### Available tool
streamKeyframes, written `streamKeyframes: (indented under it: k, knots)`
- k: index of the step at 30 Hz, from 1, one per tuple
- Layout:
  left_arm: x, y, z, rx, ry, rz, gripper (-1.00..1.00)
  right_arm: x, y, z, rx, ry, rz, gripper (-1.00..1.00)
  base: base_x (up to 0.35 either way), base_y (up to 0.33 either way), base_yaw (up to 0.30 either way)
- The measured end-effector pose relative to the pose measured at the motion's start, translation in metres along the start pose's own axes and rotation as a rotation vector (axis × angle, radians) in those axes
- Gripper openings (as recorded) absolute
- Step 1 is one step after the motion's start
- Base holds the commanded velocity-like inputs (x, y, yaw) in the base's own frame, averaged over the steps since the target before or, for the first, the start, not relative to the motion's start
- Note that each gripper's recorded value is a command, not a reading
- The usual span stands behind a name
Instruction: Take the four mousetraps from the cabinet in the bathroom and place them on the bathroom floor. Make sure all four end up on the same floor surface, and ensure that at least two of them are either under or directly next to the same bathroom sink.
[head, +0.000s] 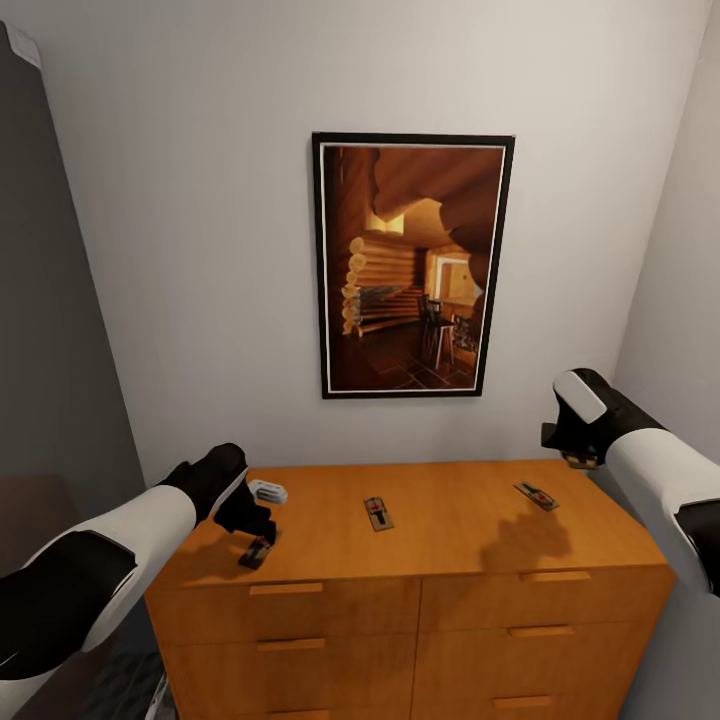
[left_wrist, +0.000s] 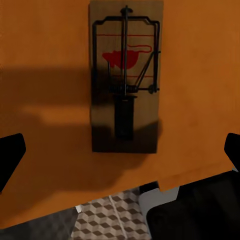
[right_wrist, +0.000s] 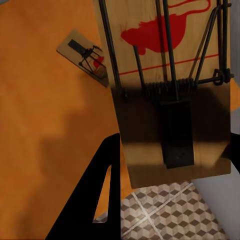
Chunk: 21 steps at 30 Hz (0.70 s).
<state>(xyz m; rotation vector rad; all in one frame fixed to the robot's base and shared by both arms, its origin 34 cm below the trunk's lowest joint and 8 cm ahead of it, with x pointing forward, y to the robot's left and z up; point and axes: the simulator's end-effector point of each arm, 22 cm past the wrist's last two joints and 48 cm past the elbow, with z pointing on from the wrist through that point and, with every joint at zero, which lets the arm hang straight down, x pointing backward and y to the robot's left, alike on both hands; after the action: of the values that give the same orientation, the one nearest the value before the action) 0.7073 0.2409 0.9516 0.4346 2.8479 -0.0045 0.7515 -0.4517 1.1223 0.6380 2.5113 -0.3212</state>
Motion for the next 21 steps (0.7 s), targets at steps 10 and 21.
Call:
streamKeyframes:
  k: [10, 21]
  knots:
    - [0.002, 0.007, 0.007, -0.030, 0.008, 0.016, 1.00, -0.002, -0.005, 0.004, 0.004, -0.006, 0.009, -1.00, 0.000, 0.000, 0.000]
    - [0.005, 0.008, 0.019, -0.035, 0.013, 0.017, 1.00, 0.001, -0.004, 0.013, 0.004, -0.008, 0.012, -1.00, 0.000, 0.000, 0.000]
